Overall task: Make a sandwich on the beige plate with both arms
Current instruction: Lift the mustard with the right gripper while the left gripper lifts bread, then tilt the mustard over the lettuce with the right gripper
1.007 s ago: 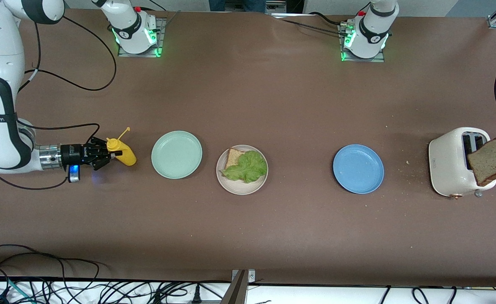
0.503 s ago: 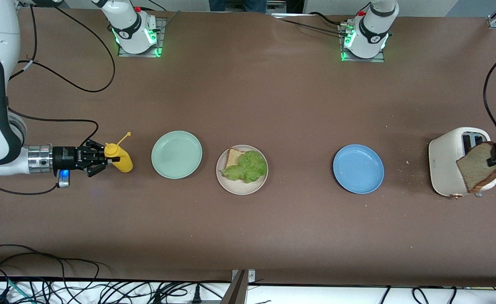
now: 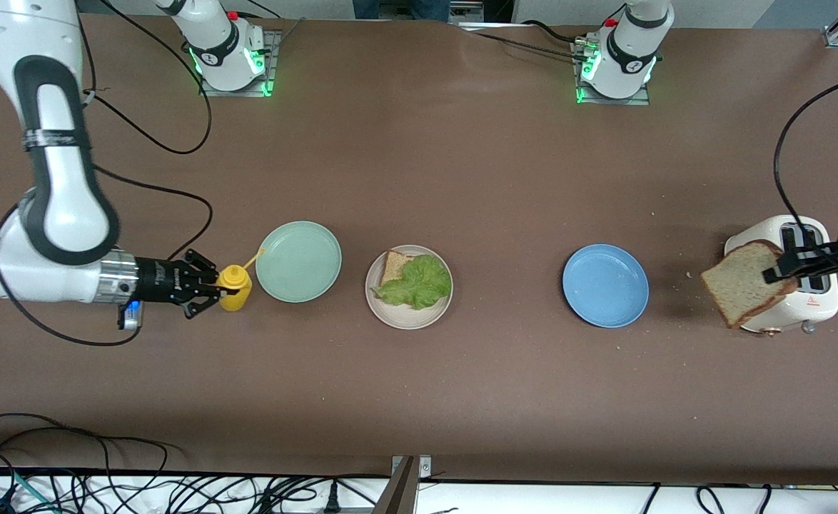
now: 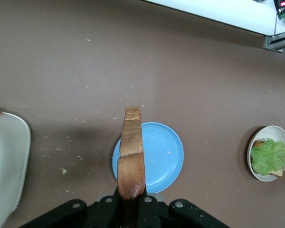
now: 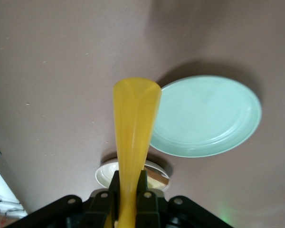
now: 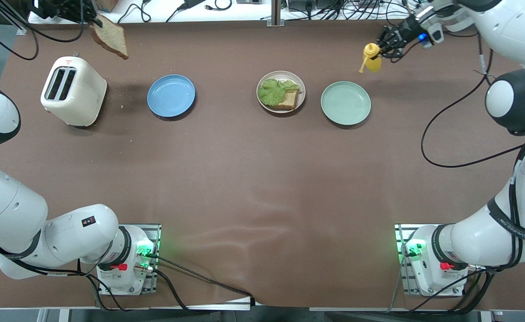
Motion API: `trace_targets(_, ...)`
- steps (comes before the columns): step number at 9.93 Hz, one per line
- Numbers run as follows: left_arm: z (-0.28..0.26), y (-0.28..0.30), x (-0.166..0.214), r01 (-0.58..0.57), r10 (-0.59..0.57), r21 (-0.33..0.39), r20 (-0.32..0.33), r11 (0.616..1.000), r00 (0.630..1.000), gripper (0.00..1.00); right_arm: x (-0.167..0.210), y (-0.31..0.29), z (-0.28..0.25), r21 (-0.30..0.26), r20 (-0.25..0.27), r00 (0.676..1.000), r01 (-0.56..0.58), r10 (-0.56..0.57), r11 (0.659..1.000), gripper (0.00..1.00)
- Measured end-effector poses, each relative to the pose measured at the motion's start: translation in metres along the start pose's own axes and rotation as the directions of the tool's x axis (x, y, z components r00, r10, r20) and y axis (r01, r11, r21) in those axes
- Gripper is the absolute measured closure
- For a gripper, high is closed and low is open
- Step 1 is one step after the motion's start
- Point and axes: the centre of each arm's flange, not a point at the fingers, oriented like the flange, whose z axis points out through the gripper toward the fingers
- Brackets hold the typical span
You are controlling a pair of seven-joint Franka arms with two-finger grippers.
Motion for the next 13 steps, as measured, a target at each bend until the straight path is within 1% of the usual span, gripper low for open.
trace_targets(2, 0.008, 0.000, 0.002, 0.006, -0.006, -0.005, 0.012, 1.000, 1.000, 0.90, -0.059, -0.015, 0.026, 0.025, -0.141, 0.989, -0.030, 0.033, 0.999, 0.84)
trace_targets(4, 0.009, -0.002, 0.002, 0.017, -0.017, -0.006, 0.013, 1.000, 1.000, 0.90, -0.123, -0.022, 0.063, 0.062, -0.294, 0.955, -0.027, 0.045, 0.998, 0.84)
trace_targets(5, 0.009, -0.002, 0.002, 0.023, -0.023, -0.006, 0.014, 1.000, 1.000, 0.90, -0.155, -0.021, 0.081, 0.080, -0.352, 0.935, -0.007, 0.035, 0.997, 0.84)
trace_targets(6, 0.011, -0.001, 0.003, 0.026, -0.025, -0.010, 0.016, 1.000, 1.000, 0.90, -0.181, -0.018, 0.097, 0.086, -0.407, 0.913, 0.020, 0.017, 0.996, 0.84)
trace_targets(7, 0.012, 0.002, 0.003, 0.026, -0.026, -0.016, 0.018, 1.000, 1.000, 0.90, -0.200, -0.014, 0.111, 0.081, -0.465, 0.885, 0.044, -0.001, 0.996, 0.84)
trace_targets(8, 0.014, 0.003, 0.003, 0.026, -0.026, -0.017, 0.020, 1.000, 0.999, 0.90, -0.214, -0.009, 0.121, 0.071, -0.526, 0.850, 0.073, -0.025, 0.995, 0.84)
trace_targets(9, 0.015, 0.003, 0.003, 0.027, -0.026, -0.018, 0.022, 0.999, 0.999, 0.90, -0.226, -0.004, 0.133, 0.058, -0.599, 0.799, 0.114, -0.057, 0.992, 0.85)
trace_targets(10, 0.016, 0.003, 0.004, 0.028, -0.028, -0.018, 0.023, 0.999, 0.999, 0.90, -0.234, -0.001, 0.145, 0.061, -0.664, 0.744, 0.149, -0.071, 0.987, 0.85)
trace_targets(11, 0.016, 0.003, 0.004, 0.030, -0.030, -0.019, 0.023, 0.999, 0.999, 0.90, -0.243, 0.002, 0.156, 0.076, -0.698, 0.712, 0.173, -0.071, 0.982, 0.85)
trace_targets(13, 0.016, 0.003, 0.004, 0.036, -0.036, -0.019, 0.024, 0.999, 0.999, 0.90, -0.260, 0.001, 0.177, 0.088, -0.729, 0.680, 0.211, -0.081, 0.974, 0.85)
